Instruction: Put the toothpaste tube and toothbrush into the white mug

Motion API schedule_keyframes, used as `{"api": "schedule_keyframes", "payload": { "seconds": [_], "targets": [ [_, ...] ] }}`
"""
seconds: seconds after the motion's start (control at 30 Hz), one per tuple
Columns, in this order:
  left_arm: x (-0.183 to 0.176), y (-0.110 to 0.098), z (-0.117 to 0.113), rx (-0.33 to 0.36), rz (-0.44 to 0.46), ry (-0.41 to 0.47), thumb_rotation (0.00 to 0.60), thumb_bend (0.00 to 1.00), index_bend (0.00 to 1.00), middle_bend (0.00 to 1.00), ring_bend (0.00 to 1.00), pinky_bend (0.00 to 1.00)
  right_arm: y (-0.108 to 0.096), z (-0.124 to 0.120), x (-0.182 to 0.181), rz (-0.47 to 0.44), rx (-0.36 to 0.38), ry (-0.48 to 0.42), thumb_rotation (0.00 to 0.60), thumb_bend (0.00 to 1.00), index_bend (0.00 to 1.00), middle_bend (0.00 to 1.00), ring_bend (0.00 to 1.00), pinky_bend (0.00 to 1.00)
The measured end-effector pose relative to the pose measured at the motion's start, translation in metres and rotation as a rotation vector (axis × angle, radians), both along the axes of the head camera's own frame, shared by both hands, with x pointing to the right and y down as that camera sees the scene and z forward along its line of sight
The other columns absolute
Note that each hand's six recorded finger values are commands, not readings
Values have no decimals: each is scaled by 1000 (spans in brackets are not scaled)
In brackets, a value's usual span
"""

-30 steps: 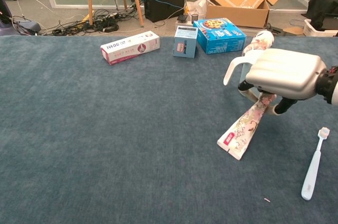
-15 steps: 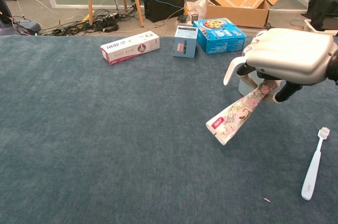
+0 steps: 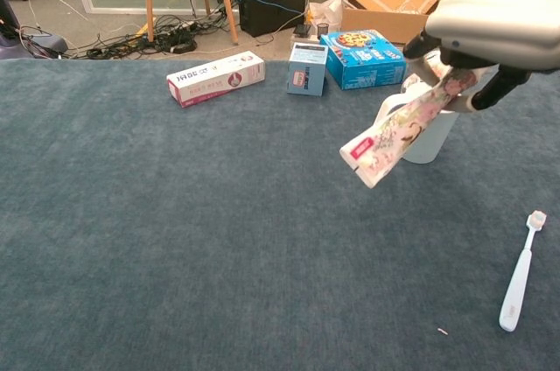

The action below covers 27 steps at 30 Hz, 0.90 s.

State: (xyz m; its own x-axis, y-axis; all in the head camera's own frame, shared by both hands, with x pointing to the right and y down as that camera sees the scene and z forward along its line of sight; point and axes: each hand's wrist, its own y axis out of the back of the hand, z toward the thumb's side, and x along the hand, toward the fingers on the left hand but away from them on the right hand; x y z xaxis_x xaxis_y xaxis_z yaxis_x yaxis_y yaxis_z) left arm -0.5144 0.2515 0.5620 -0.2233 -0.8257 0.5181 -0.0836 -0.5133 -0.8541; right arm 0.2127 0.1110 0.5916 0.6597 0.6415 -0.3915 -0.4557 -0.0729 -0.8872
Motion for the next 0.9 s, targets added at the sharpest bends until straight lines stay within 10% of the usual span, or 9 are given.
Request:
{"api": "schedule_keyframes", "payload": {
  "seconds": [0.43, 0.9],
  "targets": [
    [1, 0, 0, 1, 3, -4, 600, 0, 315, 403, 331, 281, -38, -59, 15, 56, 185, 106, 600, 193, 701, 1000, 1000, 1000],
    [1, 0, -1, 2, 1, 0, 600, 0, 315, 403, 331, 281, -74, -45, 40, 146, 253, 263, 600, 193, 701, 1000, 1000, 1000]
  ]
}}
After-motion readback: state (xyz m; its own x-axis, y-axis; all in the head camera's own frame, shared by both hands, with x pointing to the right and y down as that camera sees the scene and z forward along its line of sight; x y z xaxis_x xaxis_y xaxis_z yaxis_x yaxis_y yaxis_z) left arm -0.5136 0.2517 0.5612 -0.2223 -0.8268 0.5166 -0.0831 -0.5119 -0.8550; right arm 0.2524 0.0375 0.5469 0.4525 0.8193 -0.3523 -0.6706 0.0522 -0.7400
